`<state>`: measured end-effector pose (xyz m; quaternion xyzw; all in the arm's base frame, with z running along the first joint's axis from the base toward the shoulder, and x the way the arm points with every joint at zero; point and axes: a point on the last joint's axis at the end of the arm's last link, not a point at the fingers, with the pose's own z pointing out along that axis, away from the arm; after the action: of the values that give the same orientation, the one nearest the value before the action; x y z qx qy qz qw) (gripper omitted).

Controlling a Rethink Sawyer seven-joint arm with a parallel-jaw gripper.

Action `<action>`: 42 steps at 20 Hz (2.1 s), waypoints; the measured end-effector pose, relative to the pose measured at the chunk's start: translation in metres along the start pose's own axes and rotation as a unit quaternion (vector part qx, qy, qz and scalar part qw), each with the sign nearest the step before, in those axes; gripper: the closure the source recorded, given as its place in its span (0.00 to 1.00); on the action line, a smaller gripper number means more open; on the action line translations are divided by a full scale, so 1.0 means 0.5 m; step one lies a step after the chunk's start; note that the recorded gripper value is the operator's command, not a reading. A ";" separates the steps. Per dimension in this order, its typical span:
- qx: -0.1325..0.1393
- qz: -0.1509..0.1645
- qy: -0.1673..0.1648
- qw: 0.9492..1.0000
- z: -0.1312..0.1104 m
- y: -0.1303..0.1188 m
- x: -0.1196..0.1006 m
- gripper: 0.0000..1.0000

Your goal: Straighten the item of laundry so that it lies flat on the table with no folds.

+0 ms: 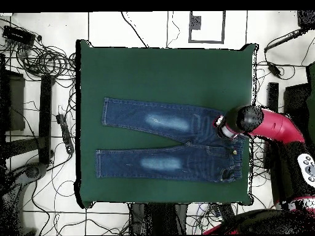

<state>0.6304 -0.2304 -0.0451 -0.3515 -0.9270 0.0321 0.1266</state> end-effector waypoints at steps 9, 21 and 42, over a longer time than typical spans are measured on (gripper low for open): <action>0.008 -0.054 0.015 0.998 -0.004 0.009 -0.015 1.00; -0.007 -0.049 -0.039 0.998 -0.066 -0.022 -0.056 1.00; -0.020 -0.043 -0.100 0.994 -0.130 -0.041 -0.094 1.00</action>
<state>0.6677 -0.2787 0.0106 -0.3087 -0.9498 0.0427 0.0272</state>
